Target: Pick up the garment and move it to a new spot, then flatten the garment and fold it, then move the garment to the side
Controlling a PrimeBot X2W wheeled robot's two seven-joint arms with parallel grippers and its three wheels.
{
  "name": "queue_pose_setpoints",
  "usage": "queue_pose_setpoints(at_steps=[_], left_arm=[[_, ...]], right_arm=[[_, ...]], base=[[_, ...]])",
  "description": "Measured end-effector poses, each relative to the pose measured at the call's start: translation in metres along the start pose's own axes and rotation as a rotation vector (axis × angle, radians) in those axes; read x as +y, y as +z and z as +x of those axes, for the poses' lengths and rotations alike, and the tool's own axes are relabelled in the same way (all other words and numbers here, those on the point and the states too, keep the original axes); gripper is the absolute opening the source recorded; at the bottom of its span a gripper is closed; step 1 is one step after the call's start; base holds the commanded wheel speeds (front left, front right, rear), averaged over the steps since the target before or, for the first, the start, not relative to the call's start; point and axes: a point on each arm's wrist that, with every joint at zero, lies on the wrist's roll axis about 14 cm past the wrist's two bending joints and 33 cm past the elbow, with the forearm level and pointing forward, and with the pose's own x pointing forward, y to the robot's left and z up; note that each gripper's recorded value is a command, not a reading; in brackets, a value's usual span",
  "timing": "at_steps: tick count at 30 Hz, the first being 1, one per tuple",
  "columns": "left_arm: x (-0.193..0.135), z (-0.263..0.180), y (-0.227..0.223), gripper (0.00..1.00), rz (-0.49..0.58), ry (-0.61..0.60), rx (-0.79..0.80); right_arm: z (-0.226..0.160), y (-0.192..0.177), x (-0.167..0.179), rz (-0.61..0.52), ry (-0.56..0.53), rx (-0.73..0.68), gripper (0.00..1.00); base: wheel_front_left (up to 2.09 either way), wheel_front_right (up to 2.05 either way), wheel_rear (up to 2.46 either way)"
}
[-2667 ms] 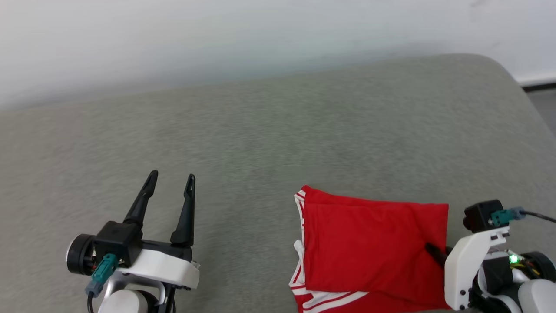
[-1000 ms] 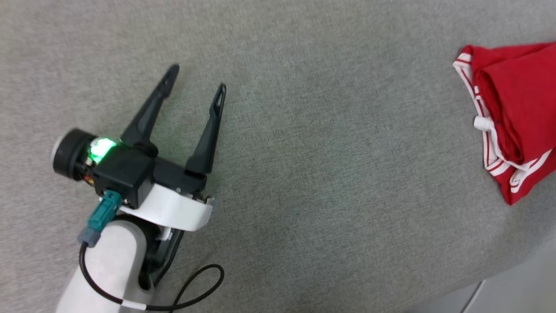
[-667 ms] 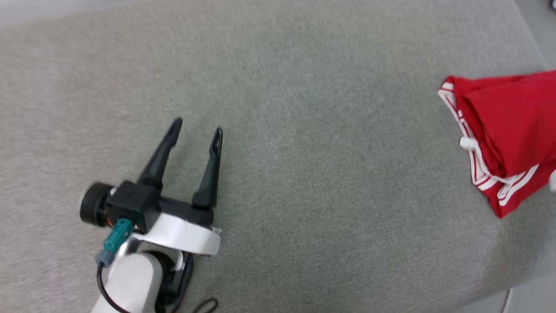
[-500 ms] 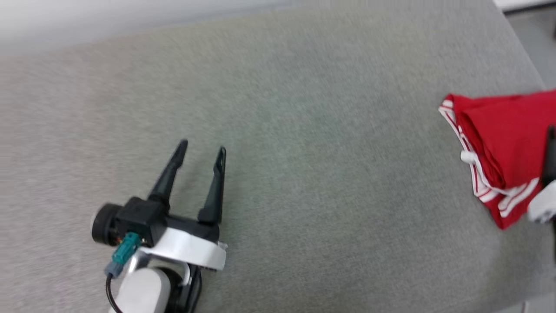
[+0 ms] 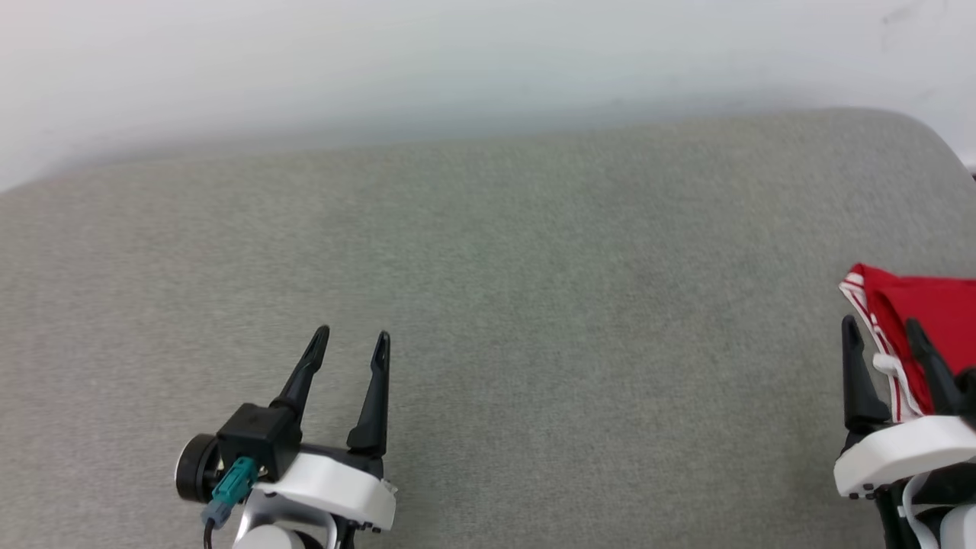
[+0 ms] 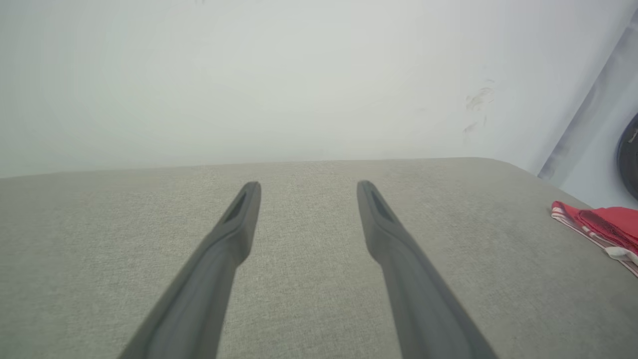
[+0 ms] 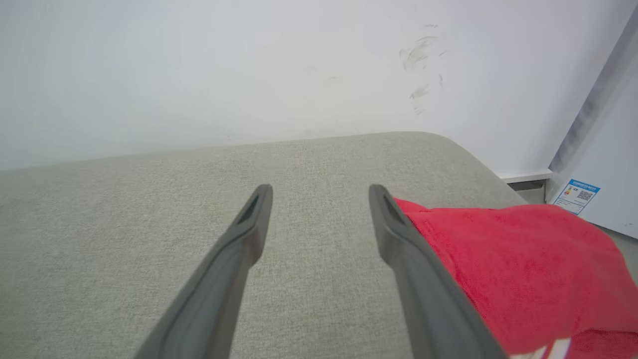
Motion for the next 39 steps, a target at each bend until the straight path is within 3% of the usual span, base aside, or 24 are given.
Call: queue_pose_setpoints(at_steps=[8, 19, 39], left_arm=[[0.031, -0.037, 0.012, 1.00, 0.059, 0.121, -0.013], [0.035, -0.058, 0.014, 1.00, 0.069, 0.146, -0.010], [0.036, -0.058, 0.009, 1.00, 0.071, 0.143, 0.006]], right_arm=[[-0.021, 0.030, 0.047, 0.010, 0.133, -0.078, 1.00], [-0.057, 0.042, 0.053, -0.008, 0.161, -0.090, 1.00], [-0.059, 0.042, 0.062, 0.007, 0.188, -0.082, 1.00]], base=[[0.00, 0.00, 0.00], [0.00, 0.00, 0.00], [0.00, 0.00, 0.00]])
